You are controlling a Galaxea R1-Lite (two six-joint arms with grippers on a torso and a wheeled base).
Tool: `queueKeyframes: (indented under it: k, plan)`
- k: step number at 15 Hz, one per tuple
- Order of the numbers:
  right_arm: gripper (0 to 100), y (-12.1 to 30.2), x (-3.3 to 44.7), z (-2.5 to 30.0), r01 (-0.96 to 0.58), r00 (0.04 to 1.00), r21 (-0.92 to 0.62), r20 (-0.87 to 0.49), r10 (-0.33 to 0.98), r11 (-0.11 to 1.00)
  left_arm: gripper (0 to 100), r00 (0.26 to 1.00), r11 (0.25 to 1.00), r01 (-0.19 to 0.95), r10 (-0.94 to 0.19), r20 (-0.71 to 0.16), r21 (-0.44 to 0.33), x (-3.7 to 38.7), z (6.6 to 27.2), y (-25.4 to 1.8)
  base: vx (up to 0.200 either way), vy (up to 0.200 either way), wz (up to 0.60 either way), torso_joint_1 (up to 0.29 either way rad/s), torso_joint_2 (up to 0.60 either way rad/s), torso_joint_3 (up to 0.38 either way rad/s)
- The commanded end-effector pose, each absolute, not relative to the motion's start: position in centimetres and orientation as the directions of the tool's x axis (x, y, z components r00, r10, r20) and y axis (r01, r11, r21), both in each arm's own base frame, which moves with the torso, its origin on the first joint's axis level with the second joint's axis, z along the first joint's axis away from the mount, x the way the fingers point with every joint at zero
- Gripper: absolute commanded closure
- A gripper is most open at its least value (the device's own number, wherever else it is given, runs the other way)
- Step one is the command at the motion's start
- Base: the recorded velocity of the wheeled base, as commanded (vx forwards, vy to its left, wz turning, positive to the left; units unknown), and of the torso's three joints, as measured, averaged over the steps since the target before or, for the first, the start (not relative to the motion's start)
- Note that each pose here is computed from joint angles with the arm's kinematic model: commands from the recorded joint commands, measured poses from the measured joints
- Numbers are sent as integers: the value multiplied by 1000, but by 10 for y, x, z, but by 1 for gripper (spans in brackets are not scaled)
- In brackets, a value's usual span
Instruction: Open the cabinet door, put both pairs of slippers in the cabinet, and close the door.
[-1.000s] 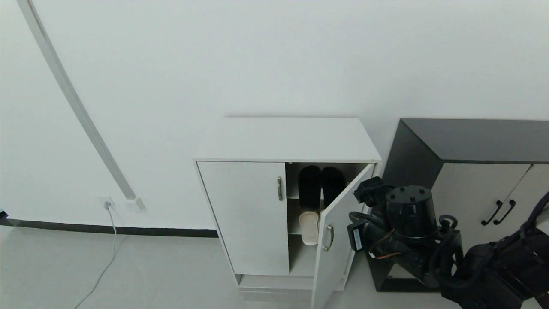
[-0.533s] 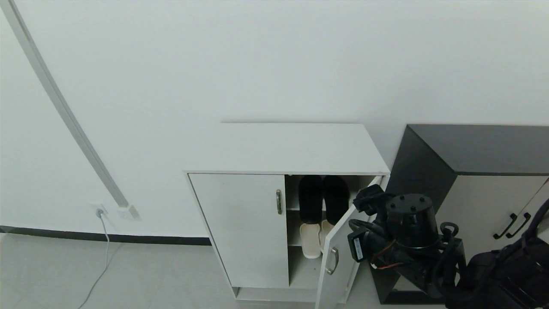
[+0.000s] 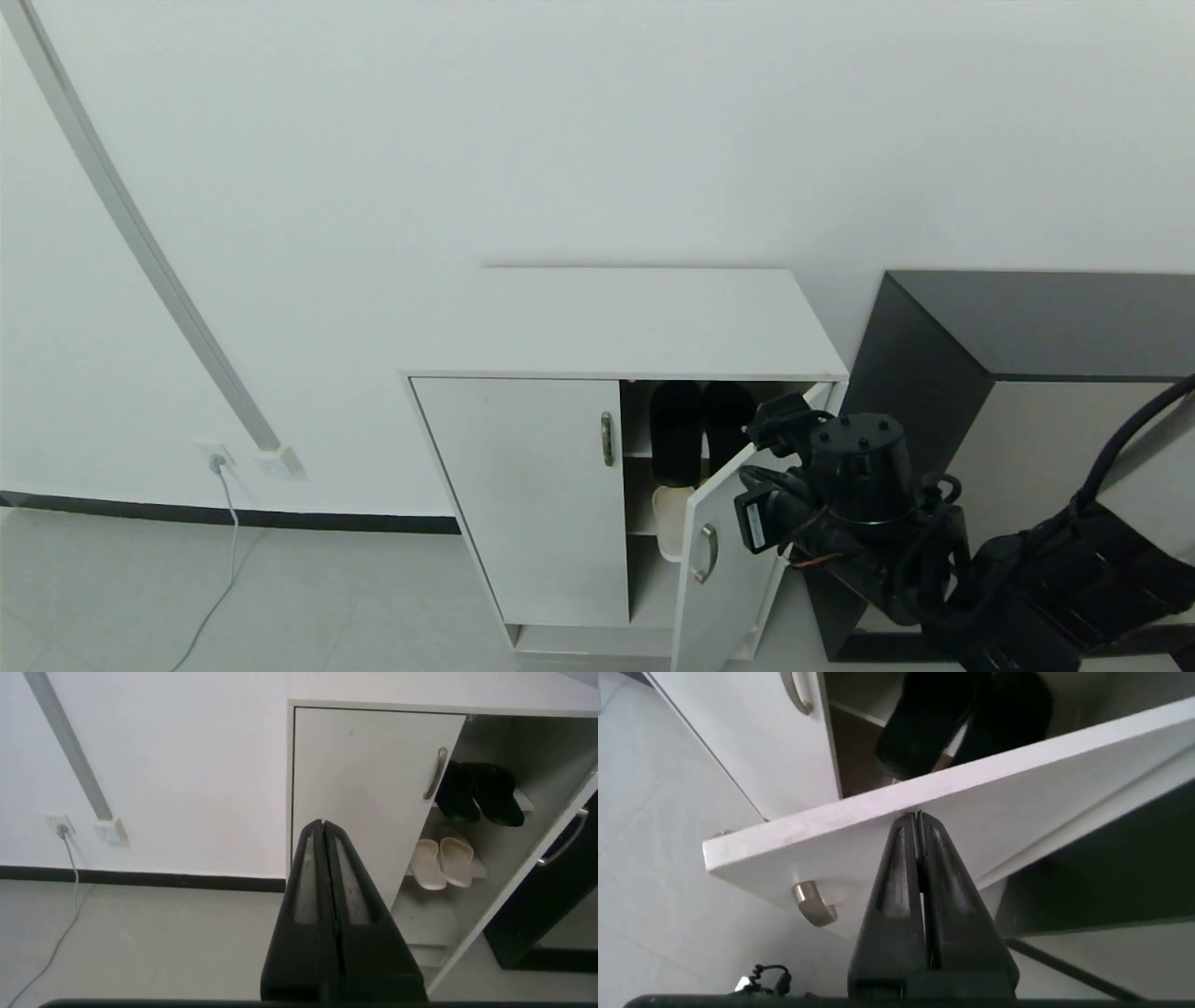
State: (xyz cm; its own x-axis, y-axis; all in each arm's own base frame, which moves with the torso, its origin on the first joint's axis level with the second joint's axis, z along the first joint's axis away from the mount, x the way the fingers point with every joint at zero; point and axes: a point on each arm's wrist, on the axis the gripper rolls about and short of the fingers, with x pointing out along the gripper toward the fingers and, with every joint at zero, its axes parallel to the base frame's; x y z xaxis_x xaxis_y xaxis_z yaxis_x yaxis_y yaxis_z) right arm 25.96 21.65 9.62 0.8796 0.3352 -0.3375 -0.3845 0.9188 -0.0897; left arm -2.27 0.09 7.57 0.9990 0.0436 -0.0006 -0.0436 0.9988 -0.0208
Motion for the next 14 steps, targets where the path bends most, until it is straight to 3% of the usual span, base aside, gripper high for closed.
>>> queueKeyframes:
  k: [1, 14]
  plan:
    - [100, 224, 269, 88, -395, 872, -88, -347, 344, 914, 100, 999, 999, -44, 44, 0, -21, -23, 76, 1, 0, 0, 0, 0, 0, 0]
    - [100, 249, 332, 69, -356, 900, -67, -293, 323, 932, 100, 999, 999, -46, 46, 0, -23, -23, 76, 1, 0, 0, 0, 0, 0, 0]
